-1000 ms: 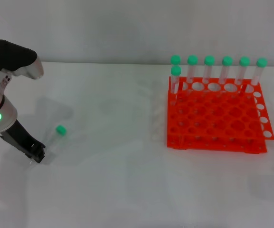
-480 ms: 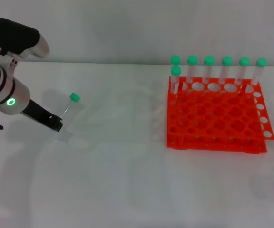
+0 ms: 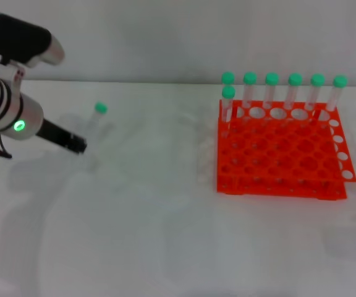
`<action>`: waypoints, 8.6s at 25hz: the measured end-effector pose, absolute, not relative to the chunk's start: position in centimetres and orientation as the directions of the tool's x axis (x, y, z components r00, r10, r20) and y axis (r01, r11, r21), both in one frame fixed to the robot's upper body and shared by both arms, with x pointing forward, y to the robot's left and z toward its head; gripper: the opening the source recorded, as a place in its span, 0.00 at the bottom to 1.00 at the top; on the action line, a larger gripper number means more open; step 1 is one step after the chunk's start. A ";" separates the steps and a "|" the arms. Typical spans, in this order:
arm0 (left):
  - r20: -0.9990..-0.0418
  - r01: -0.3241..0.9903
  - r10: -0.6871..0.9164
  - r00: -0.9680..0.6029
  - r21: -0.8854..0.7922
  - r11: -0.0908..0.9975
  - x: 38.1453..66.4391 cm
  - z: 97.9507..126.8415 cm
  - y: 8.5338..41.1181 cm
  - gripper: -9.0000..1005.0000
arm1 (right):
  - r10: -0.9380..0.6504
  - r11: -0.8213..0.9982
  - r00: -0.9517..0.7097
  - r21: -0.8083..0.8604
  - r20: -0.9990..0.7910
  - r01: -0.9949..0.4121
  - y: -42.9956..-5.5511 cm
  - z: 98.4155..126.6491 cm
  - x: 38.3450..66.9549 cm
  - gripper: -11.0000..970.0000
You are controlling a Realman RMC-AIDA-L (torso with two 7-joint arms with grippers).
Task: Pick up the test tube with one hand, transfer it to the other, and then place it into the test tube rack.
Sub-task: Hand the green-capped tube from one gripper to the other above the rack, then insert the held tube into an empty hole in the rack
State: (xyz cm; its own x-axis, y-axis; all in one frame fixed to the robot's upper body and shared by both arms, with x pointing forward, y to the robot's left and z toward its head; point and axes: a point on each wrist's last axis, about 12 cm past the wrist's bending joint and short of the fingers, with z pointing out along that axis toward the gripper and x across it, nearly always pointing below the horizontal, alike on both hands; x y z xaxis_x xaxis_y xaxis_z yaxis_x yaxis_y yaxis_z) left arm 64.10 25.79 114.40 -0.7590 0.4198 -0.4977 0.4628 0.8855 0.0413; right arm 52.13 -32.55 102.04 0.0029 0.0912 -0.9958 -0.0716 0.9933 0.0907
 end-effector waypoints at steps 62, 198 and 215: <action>-0.999 0.885 0.009 0.032 0.032 0.464 55.3 106.1 17.1 0.21 | 0.204 0.374 -0.100 0.172 -0.974 -0.911 -22.1 110.9 57.0 0.88; -0.994 0.232 -0.096 0.047 -0.082 0.969 48.6 101.1 27.9 0.64 | -0.118 0.805 -0.086 -0.045 -0.989 -0.592 -18.0 109.2 64.0 0.33; -0.995 0.225 -0.092 0.043 -0.081 0.971 48.6 101.0 28.1 0.65 | -0.009 0.760 0.015 -0.017 -1.000 -0.649 -18.2 109.9 62.2 0.73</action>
State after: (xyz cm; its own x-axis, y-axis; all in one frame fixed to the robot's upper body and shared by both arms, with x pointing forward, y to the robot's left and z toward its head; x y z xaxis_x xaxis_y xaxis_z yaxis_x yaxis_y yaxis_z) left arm 48.57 28.06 101.00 0.0427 -0.0925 -0.9948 0.2248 0.9711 -0.0806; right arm 62.24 -18.25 109.91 0.0149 -0.0090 -0.9998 -0.6493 0.7604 -0.0165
